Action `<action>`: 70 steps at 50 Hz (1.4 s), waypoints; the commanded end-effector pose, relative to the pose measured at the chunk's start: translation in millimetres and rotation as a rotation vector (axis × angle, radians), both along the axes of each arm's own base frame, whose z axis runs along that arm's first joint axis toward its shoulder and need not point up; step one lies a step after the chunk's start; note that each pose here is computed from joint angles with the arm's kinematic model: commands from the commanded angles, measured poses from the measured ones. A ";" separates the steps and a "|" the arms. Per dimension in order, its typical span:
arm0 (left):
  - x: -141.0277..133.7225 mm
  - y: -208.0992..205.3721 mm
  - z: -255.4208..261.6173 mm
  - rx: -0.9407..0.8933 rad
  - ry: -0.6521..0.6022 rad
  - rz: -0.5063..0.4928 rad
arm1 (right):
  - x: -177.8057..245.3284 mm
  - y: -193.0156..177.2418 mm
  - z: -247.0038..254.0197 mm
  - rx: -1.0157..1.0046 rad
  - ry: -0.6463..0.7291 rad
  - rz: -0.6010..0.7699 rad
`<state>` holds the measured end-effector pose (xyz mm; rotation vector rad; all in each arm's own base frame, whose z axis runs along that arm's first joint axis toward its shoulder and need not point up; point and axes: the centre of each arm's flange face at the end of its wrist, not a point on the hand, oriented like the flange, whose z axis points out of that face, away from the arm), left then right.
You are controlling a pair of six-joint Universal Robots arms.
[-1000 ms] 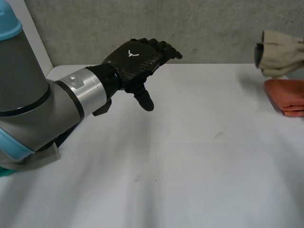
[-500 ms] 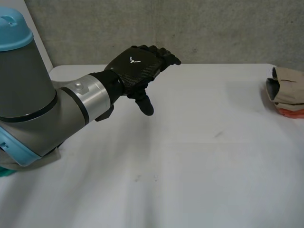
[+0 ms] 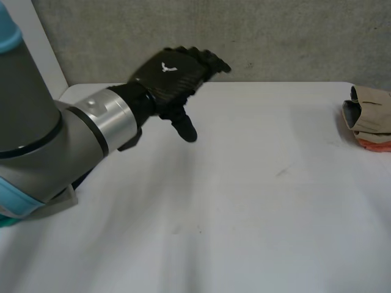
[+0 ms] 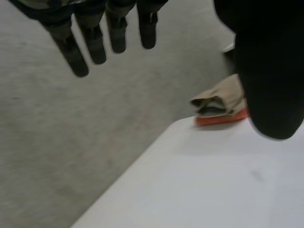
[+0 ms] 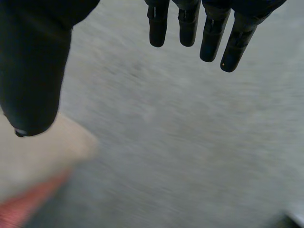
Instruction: Fold the laundry.
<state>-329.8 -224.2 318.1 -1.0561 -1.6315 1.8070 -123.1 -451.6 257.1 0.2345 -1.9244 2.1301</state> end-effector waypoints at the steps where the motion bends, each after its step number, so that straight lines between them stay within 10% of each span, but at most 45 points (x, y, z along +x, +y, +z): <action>1: 60.2 -68.8 20.3 -0.129 0.073 0.535 | 86.0 -0.2 51.6 -0.125 0.140 -0.009; 6: 92.4 -105.3 6.7 -0.194 -0.011 0.726 | 184.8 23.1 58.9 -0.192 0.125 0.249; 12: 146.7 -160.4 -61.1 -0.212 -0.414 0.869 | 293.1 79.4 26.7 -0.204 0.139 0.601; 19: 219.2 -203.1 -127.3 -0.124 -0.674 1.016 | 332.6 118.1 -26.1 -0.099 0.107 0.726; 25: 226.7 -210.7 -148.9 -0.081 -0.690 1.013 | 331.8 121.0 -52.9 -0.021 0.121 0.723; 36: 124.4 -169.3 -51.1 -0.324 -0.263 0.868 | 327.5 122.4 -51.4 -0.039 0.214 0.684; 45: -19.6 -56.3 -33.1 -0.267 0.038 0.341 | 309.7 112.9 -45.0 -0.042 0.203 0.546; 53: -91.1 14.6 -124.7 -0.096 -0.058 0.009 | 307.9 112.0 -45.0 -0.038 0.204 0.534; 62: -97.8 33.4 -127.6 -0.092 -0.066 -0.006 | 309.9 114.6 -47.5 -0.007 0.197 0.543; 70: -56.4 2.0 -81.6 -0.128 -0.029 0.205 | 310.2 117.0 -42.6 0.081 0.178 0.556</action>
